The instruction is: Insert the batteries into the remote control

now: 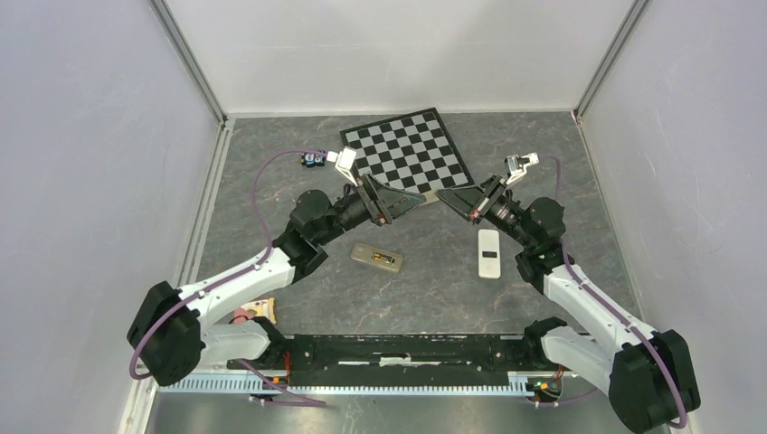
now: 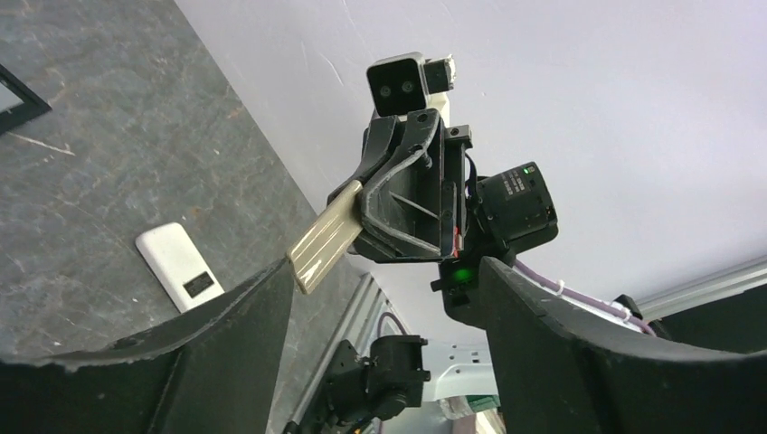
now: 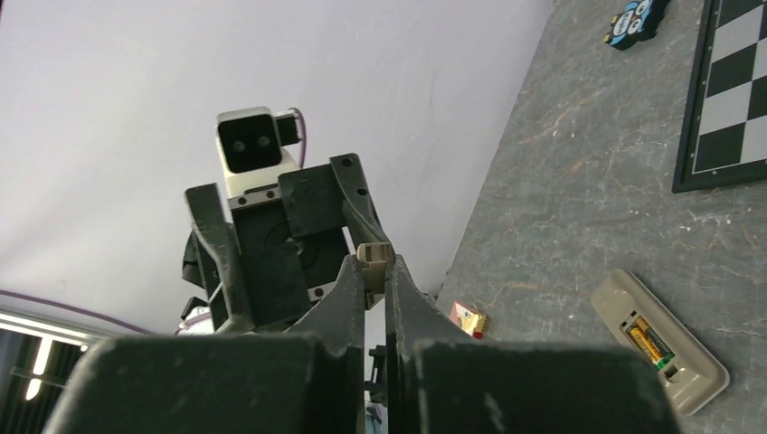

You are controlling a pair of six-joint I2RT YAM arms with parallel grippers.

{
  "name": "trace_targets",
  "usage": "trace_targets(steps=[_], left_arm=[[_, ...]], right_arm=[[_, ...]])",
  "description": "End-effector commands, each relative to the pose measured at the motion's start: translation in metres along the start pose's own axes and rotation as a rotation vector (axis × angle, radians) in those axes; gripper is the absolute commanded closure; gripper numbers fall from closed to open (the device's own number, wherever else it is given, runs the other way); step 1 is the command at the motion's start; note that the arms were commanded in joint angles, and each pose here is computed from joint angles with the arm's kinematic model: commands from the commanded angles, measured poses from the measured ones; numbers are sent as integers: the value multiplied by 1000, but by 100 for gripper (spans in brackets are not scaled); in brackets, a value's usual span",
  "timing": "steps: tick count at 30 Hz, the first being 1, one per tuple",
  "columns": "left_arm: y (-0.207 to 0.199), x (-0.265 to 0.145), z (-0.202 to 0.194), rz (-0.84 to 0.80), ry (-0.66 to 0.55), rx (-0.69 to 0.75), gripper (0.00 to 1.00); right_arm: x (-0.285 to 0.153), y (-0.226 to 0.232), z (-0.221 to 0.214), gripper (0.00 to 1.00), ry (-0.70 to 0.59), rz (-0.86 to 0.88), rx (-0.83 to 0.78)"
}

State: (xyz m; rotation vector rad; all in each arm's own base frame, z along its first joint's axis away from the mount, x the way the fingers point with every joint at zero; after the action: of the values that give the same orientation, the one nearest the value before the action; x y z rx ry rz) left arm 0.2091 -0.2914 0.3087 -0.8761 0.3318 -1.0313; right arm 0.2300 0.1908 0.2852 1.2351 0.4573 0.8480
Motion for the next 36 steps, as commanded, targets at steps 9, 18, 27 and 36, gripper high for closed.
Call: trace_targets(steps=[9, 18, 27, 36], left_arm=[[-17, 5, 9, -46, 13, -76, 39], [-7, -5, 12, 28, -29, -58, 32], [-8, -5, 10, 19, -18, -89, 26], [1, 4, 4, 27, 11, -114, 26]], right_arm=[[-6, 23, -6, 100, 33, 138, 23], [-7, 15, -2, 100, -2, 64, -30], [-6, 14, 1, 100, -25, 32, -67], [-8, 31, 1, 100, -17, 123, -54]])
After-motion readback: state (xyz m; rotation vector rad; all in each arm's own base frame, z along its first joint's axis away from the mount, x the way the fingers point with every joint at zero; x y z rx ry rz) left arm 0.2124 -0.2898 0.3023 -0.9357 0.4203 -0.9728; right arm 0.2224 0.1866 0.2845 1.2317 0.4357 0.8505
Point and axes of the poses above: each gripper's point midway between its finger pads, its own x axis out along the fingers, its own y axis along the line the jaws close on, z = x × y, the point moved 5 cm from there along -x, back along the fingers, and after that the axes turned 5 degrees about x, right-handed, at the moved point
